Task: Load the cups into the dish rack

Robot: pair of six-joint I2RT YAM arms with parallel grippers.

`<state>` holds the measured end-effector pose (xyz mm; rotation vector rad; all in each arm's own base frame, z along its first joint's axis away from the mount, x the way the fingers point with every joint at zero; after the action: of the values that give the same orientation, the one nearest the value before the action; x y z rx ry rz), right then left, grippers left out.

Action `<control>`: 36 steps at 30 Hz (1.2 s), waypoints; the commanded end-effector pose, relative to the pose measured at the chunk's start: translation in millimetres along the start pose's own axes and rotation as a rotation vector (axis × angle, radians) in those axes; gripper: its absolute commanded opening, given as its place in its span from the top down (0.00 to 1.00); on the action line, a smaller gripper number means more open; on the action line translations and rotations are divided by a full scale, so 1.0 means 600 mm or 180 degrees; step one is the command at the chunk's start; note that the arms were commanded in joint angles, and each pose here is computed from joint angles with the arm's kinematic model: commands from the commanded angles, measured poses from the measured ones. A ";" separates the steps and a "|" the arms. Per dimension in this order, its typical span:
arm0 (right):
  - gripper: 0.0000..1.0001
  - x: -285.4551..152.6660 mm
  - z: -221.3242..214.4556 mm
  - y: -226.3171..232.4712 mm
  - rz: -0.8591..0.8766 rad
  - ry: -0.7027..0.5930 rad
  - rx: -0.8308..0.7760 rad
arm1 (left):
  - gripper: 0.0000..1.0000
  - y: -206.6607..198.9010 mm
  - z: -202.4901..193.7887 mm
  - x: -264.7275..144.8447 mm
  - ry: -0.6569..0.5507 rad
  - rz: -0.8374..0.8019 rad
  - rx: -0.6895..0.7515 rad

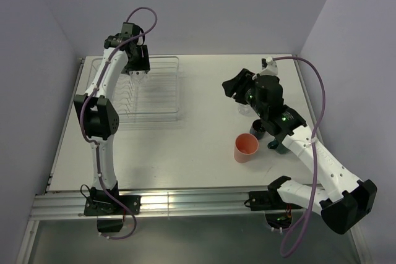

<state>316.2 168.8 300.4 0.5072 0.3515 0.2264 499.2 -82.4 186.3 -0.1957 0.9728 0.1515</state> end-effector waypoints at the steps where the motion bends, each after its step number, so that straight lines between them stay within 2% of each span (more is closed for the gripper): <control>1: 0.38 -0.017 0.028 0.001 -0.0002 -0.0167 -0.0060 | 1.00 0.018 0.014 -0.001 -0.0061 0.0234 0.0095; 19: 0.38 -0.019 0.023 -0.005 -0.0032 -0.0158 -0.0074 | 1.00 0.016 0.001 0.074 0.0054 0.0314 0.0141; 24: 0.38 -0.017 0.020 -0.007 -0.0041 -0.0152 -0.0075 | 0.96 0.013 0.000 0.079 0.0046 0.0280 0.0122; 29: 0.38 -0.015 0.019 -0.009 -0.0058 -0.0146 -0.0088 | 0.77 0.011 -0.004 0.088 0.0059 0.0272 0.0123; 30: 0.38 -0.014 0.018 -0.009 -0.0058 -0.0146 -0.0088 | 0.68 0.010 -0.003 0.088 0.0052 0.0264 0.0121; 33: 0.38 -0.013 0.020 -0.008 -0.0062 -0.0148 -0.0091 | 0.54 0.006 -0.003 0.088 0.0042 0.0223 0.0111; 36: 0.38 -0.012 0.021 -0.006 -0.0049 -0.0140 -0.0088 | 0.46 0.007 -0.002 0.092 0.0034 0.0218 0.0110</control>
<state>312.5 163.4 298.8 0.4845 0.3526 0.2133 517.9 -74.3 131.1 -0.1233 1.0417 0.2132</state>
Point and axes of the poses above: each gripper's point midway between its finger pads, its own x axis out along the fingers, its own y axis along the line the jaws close on, z = x × y, the point moved 1 cm from there along -x, back along the fingers, and after that the axes turned 6 degrees about -x, right-handed, at the moved point
